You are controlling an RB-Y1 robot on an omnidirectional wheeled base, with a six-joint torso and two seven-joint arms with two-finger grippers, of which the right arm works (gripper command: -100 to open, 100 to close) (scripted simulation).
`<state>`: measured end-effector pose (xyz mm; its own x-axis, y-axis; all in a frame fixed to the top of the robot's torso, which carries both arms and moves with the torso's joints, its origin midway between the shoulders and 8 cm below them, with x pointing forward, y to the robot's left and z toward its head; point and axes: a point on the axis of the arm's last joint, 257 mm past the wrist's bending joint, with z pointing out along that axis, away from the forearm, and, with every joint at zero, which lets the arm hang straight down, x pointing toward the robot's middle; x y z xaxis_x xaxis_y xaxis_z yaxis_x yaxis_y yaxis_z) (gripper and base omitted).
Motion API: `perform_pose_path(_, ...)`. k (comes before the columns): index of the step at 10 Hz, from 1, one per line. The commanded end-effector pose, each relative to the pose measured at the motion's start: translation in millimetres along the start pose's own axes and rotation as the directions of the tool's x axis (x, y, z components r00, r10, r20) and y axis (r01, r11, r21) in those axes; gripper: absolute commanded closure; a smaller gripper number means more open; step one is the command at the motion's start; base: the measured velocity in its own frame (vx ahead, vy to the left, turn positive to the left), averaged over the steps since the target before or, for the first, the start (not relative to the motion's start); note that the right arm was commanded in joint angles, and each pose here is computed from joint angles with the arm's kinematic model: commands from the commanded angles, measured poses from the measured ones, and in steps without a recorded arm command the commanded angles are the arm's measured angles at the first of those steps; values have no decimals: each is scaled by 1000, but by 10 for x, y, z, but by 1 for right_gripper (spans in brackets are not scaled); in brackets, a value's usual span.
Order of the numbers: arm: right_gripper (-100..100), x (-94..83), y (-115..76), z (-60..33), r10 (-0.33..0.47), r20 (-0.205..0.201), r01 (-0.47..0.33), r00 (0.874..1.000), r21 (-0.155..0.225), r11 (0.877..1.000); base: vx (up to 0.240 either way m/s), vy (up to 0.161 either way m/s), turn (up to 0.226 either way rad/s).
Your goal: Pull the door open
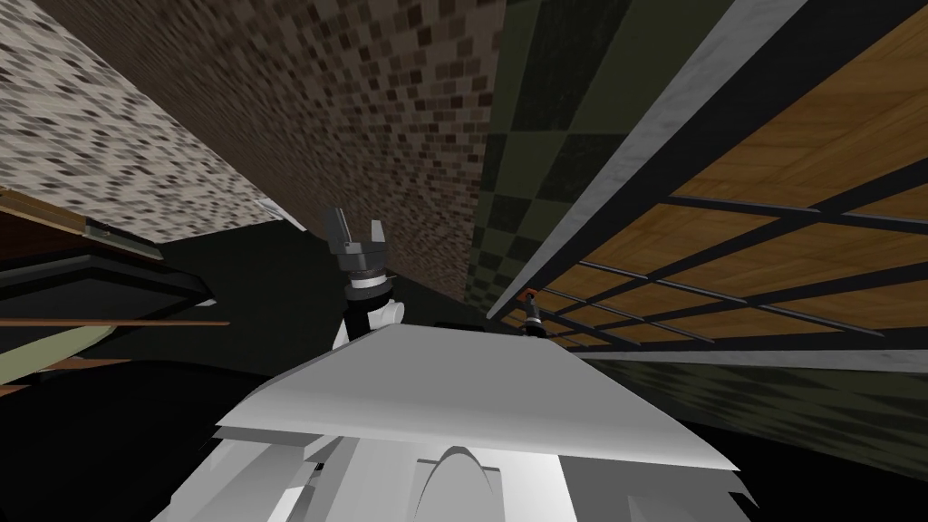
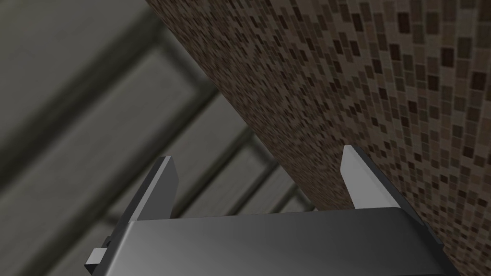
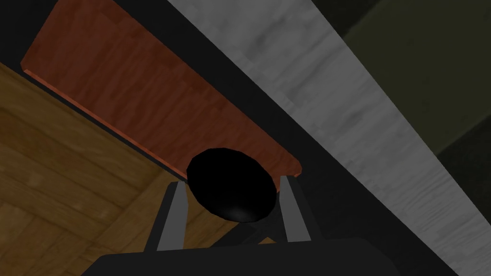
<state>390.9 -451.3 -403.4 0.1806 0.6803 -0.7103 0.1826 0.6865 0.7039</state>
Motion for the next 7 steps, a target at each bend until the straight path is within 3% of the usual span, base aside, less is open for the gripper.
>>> perform_pose_path(1,100,-8,-9,0,54,5,-54,999,4,999,-33,-21,53)
perform_pose_path(4,100,-8,-7,5,112,7,-112,994,5,994,-25,-12,26)
perform_pose_path(7,100,-9,-5,14,196,12,-196,981,7,981,-32,-11,33)
